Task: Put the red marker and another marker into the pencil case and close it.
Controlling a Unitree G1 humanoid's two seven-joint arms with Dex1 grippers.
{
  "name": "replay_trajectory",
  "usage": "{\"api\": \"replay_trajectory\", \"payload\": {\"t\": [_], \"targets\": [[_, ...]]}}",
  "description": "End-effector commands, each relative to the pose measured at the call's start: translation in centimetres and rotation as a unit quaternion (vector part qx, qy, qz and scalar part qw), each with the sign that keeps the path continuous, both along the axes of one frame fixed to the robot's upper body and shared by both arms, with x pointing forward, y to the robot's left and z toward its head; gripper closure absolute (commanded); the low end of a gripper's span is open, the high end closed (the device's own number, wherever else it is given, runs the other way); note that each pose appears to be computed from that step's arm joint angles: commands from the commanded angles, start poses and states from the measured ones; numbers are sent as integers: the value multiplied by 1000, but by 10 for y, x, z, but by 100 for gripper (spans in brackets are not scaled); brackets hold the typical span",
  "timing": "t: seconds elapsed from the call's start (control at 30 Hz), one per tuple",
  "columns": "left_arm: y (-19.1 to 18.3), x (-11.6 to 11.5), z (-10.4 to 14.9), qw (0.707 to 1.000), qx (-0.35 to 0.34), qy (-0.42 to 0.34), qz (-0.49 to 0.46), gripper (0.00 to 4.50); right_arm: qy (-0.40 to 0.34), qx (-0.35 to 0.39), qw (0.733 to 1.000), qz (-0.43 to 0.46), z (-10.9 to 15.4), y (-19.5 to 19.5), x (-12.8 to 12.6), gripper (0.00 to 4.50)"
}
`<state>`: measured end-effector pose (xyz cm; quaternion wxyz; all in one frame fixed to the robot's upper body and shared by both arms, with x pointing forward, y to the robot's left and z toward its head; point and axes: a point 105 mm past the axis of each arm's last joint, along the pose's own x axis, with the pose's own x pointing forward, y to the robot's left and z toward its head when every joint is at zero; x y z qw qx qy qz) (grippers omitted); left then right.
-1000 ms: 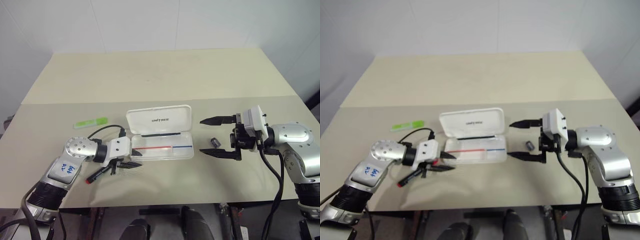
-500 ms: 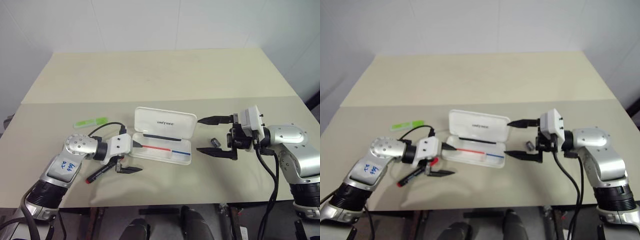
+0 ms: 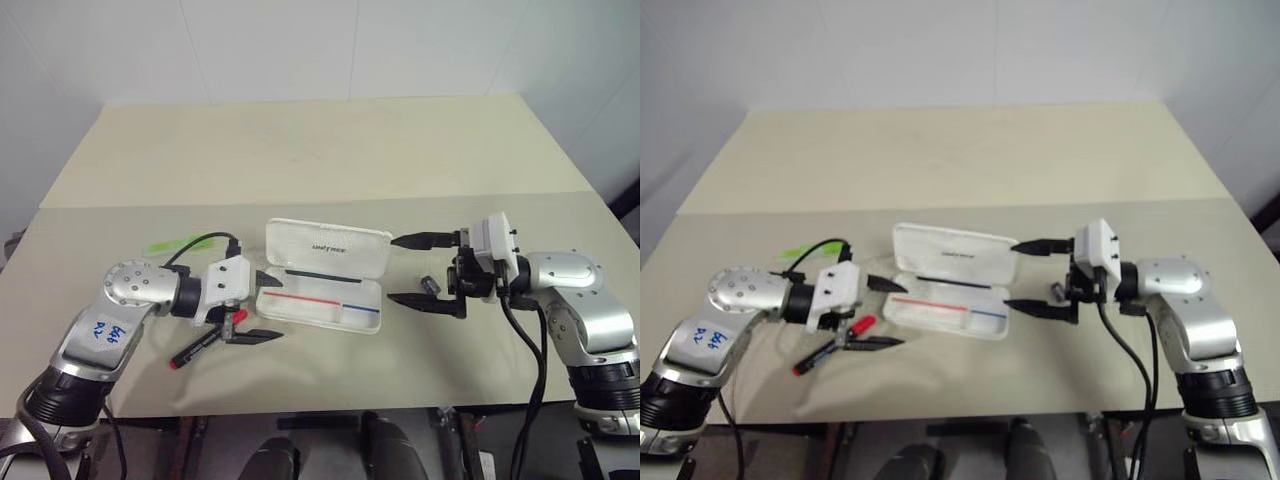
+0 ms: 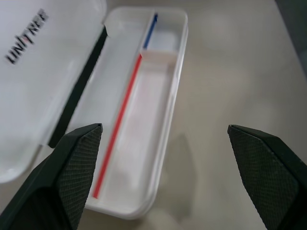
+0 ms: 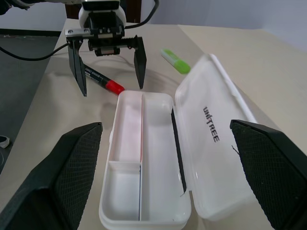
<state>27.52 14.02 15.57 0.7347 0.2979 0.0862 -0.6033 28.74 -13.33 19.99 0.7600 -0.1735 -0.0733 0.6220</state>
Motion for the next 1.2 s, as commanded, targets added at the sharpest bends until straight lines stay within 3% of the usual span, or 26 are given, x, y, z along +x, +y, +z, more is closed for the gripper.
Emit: {"api": "replay_trajectory", "payload": {"t": [0.03,0.17,0.33,0.73,0.9,1.2], "targets": [[13,-7,18,1000,-19,-19,3,7,-25,8,1000,4,10,3,-1,0],[26,-12,24,999,-29,-21,16,7,-29,11,999,8,13,5,-1,0],[55,-21,30,993,-42,-26,107,7,-33,22,999,24,24,10,-5,0],[77,-63,-4,975,-22,22,220,7,-29,39,997,66,30,26,-7,0],[89,-63,-21,963,-7,13,268,7,-19,43,995,87,27,34,-13,0],[90,-57,-40,964,8,6,266,7,-13,48,994,94,25,41,-15,0]]}}
